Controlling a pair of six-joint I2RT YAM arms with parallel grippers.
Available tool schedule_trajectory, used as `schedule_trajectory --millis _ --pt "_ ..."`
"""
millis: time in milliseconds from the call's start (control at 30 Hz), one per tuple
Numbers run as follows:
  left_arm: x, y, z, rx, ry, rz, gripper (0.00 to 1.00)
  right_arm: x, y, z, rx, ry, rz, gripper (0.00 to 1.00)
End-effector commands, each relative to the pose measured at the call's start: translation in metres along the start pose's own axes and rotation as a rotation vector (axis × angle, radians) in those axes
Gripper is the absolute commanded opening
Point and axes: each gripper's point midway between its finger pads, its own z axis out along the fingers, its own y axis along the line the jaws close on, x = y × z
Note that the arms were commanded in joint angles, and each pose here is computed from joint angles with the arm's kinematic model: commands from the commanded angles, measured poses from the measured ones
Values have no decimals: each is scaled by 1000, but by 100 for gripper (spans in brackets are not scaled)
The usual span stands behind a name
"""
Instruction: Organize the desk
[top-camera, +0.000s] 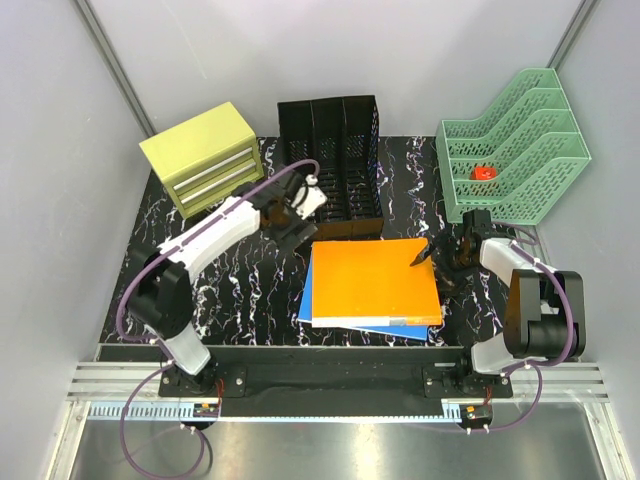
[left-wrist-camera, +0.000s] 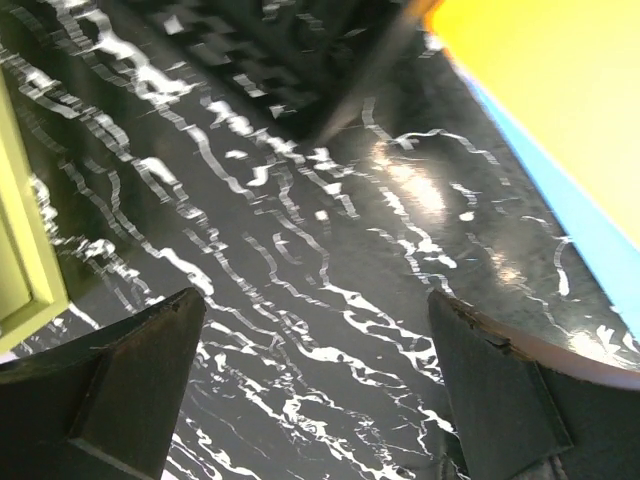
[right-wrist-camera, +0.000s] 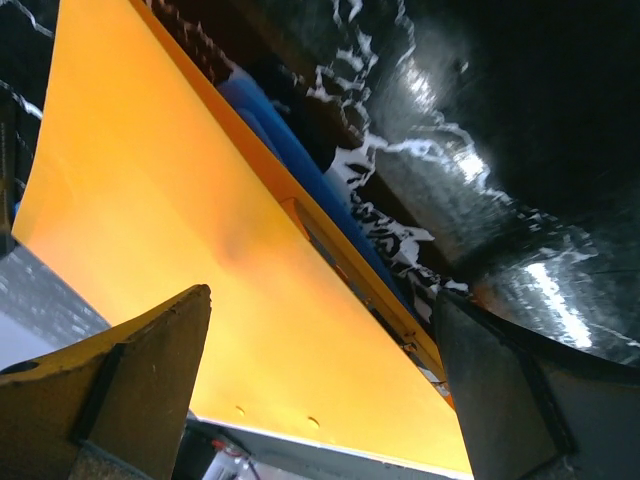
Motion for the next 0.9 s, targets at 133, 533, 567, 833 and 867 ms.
schedule_trajectory --millis 133,533,567,833,867 --pt "13 -25 26 -78 125 193 99 30 -24 10 58 120 1 100" --pt "27 -56 55 -97 138 286 99 27 -27 9 74 97 -6 100" --pt "26 -58 55 -89 133 283 99 27 -27 9 74 97 -5 100" --pt "8 -80 56 -35 82 283 99 27 -28 7 76 90 -8 100" --pt "8 -82 56 -32 83 285 99 26 -27 7 75 86 -8 100"
